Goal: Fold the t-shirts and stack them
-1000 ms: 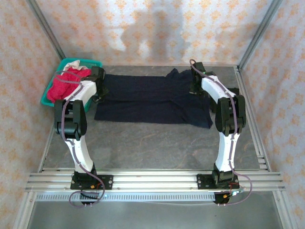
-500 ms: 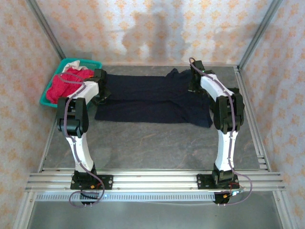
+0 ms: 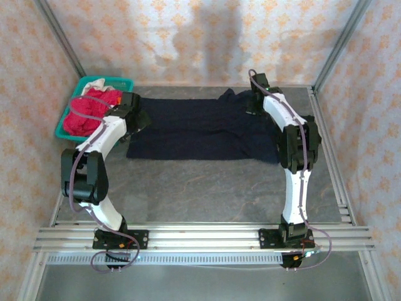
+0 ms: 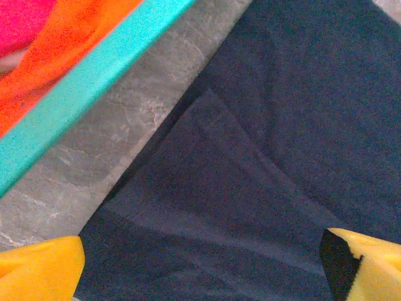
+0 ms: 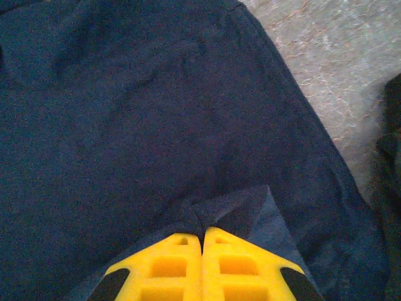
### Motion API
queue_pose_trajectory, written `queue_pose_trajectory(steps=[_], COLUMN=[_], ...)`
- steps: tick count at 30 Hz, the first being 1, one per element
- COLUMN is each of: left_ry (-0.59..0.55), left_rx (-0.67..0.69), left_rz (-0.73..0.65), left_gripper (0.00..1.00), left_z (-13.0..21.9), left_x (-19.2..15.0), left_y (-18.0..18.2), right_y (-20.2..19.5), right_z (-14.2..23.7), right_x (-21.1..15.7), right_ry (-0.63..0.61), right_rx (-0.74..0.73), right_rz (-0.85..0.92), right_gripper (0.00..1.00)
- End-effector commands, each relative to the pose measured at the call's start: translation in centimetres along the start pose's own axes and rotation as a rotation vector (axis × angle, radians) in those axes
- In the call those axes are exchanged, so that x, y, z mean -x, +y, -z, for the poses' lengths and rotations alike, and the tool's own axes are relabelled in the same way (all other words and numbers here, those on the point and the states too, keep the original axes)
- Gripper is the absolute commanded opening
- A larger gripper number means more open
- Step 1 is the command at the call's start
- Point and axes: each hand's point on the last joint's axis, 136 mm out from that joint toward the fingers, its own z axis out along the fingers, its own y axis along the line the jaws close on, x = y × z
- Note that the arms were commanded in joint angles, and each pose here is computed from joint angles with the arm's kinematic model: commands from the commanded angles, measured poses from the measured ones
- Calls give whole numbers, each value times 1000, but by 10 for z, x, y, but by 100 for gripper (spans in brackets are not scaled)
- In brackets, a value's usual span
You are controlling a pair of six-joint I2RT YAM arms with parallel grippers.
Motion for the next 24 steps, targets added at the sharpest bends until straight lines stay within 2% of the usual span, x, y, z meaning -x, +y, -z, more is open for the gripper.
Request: queue_pose_trajectory(steps=[1,9,13,14,18,19,21,24], left_ry=[1,26,49,54,78,84,95,110], left_rx=[27,-9,-20,-23,-35,-37,-32,-22], left_rz=[-17,-38,-46,-46,-41,-39,-39,-37], left_gripper=[97,95,94,94,94,94,95,94], left_z=[-7,-9,-14,-15,-21,-23,-25,-29], left_x=[-7,-17,-34,-39,-60,-65,-73,-83], left_y=[5,-13,-20,-21,-23,-22,-18,-11], right_y=[-4,5,9,9,3,-1,-15,-42], right_z=[-9,-12,-11,-9,21,31,49,68], right_x=[-3,5,11,13,16,15,5,-28], right_ry=[33,1,-17,-21,-71,-92,-127,-163], right_rx=[-8,32,49,51,56,52,26,-14], right_rz=[5,22,29,28,3,-8,-33,-76], right_gripper=[1,1,8,15,56,62,66,67])
